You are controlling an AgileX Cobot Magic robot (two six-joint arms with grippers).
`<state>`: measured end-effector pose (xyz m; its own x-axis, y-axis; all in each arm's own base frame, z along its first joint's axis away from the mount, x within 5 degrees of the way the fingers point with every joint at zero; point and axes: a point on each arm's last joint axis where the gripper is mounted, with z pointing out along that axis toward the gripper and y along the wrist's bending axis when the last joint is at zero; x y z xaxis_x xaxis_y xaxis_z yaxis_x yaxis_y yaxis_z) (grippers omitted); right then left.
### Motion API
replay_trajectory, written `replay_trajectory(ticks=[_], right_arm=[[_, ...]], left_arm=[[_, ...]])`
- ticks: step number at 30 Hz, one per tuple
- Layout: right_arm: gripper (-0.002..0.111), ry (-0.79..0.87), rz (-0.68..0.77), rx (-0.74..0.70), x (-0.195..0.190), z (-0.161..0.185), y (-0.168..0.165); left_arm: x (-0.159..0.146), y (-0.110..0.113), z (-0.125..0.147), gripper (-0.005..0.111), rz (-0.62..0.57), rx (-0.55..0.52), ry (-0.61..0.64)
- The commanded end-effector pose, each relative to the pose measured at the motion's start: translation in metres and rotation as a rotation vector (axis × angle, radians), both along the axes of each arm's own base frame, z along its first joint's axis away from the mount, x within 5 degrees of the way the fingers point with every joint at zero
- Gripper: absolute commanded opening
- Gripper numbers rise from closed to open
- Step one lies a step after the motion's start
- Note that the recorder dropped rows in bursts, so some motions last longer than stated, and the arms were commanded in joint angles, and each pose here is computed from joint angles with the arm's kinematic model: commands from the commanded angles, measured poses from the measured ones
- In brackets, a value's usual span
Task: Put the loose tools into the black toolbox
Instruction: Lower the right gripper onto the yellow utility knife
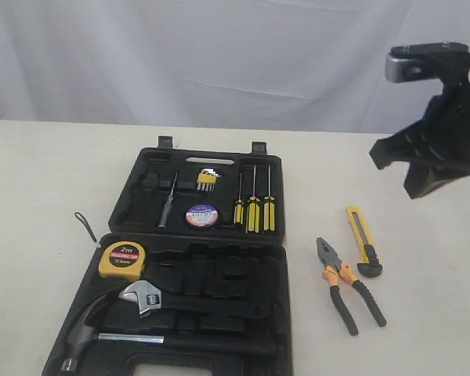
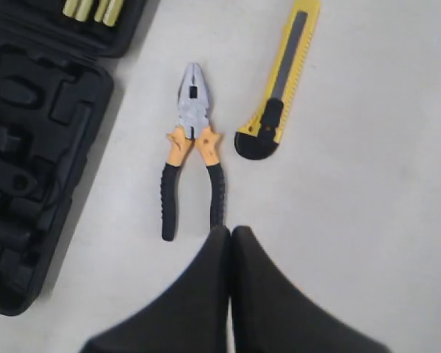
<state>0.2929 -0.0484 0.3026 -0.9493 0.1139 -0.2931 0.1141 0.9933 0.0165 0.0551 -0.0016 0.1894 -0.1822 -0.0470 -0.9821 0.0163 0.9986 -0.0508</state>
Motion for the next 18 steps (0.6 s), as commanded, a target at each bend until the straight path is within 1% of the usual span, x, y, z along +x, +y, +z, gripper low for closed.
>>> replay_trajectory(ticks=[1,3,5,6,8,10,11,12,18], right_arm=[[0.0,0.025,-0.049,0.007,-0.001,-0.02,-0.007],[0.002,0.047,-0.049,0.011,0.004,-0.029,-0.008],[0.012,0.041,-0.049,0.009,0.014,-0.04,-0.01],[0.019,0.045,-0.048,0.009,0.019,-0.047,-0.011],[0.037,0.048,-0.048,0.005,0.028,-0.06,-0.014],[0.052,0.052,-0.047,0.002,0.037,-0.071,-0.016],[0.057,0.047,-0.047,0.001,0.042,-0.077,-0.017],[0.059,0.045,-0.048,0.0,0.046,-0.081,-0.018],[0.057,0.048,-0.05,-0.005,0.074,-0.108,-0.024]], left_arm=[[0.0,0.0,-0.001,0.0,-0.002,0.0,-0.001],[0.0,0.0,-0.001,0.0,-0.002,0.0,-0.001],[0.0,0.0,-0.001,0.0,-0.002,0.0,-0.001],[0.0,0.0,-0.001,0.0,-0.002,0.0,-0.001],[0.0,0.0,-0.001,0.0,-0.002,0.0,-0.001],[0.0,0.0,-0.001,0.0,-0.002,0.0,-0.001],[0.0,0.0,-0.001,0.0,-0.002,0.0,-0.001],[0.0,0.0,-0.001,0.0,-0.002,0.0,-0.001],[0.0,0.0,-0.001,0.0,-0.002,0.0,-0.001]])
